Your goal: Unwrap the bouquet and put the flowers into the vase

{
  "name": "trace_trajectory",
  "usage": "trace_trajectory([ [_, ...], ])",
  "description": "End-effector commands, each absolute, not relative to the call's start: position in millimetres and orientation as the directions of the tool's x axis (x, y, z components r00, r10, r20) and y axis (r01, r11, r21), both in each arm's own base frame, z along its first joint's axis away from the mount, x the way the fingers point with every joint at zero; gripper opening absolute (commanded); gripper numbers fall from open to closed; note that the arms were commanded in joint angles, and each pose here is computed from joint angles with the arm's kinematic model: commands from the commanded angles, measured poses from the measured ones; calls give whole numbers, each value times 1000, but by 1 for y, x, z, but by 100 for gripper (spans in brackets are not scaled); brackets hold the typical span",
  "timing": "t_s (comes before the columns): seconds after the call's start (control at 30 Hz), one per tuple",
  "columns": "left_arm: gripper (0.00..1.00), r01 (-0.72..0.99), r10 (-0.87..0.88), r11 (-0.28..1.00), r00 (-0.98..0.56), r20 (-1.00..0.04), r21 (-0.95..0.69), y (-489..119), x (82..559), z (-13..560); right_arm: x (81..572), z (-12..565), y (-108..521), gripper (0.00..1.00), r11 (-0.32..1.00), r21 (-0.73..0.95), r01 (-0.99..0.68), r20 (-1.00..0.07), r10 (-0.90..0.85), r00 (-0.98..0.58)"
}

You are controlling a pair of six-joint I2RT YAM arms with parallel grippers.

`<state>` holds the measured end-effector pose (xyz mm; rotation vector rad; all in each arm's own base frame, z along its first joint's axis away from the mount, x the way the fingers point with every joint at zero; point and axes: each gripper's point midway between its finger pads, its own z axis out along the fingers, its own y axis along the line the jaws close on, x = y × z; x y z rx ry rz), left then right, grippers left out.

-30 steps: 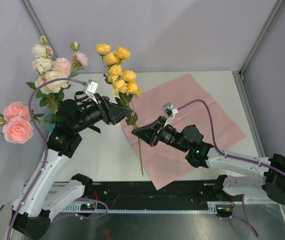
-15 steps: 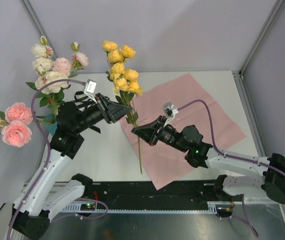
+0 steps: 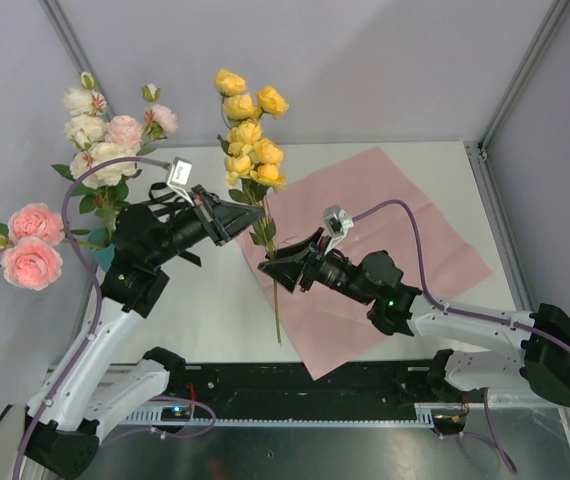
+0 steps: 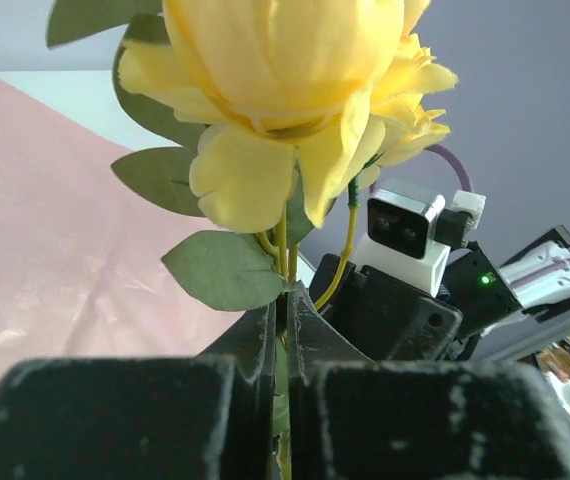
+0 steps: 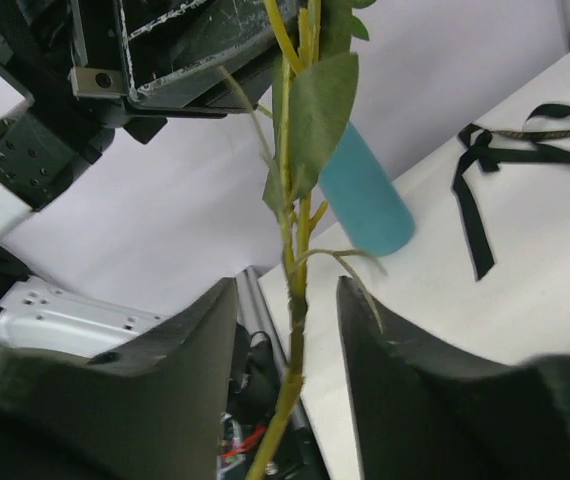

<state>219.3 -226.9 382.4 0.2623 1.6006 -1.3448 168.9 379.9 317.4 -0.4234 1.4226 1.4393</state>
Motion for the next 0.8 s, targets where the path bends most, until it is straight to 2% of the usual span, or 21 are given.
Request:
trace_trajectory([
  [0.0,0,729,-432,494,-267,-861,-474,-205,223,409,168,325,374,66,238,514,-824,-821,416,-392],
  [0.07,0,674,-410,615,-169,-896,-409,-184,231,412,169,325,369,82,261,510,-820,-827,411,-384],
  [0.13,0,609,-373,718,-71,-925,-337,-163,236,418,169,325,364,92,280,504,-817,-833,408,-374],
  [0.2,0,526,-335,808,36,-942,-267,-138,238,427,169,325,359,98,293,501,-815,-835,411,-365],
  [0.3,0,363,-230,920,191,-954,-149,-97,239,442,170,324,353,99,310,499,-809,-836,418,-356],
  [0.43,0,125,-57,992,307,-950,-19,-48,236,461,169,321,348,99,319,498,-806,-839,414,-355],
  [0.63,0,-220,143,974,388,-911,59,14,225,495,173,316,345,99,340,508,-792,-834,424,-353],
  [0.77,0,-327,240,940,425,-873,99,31,215,522,173,314,343,99,345,506,-791,-837,417,-354],
])
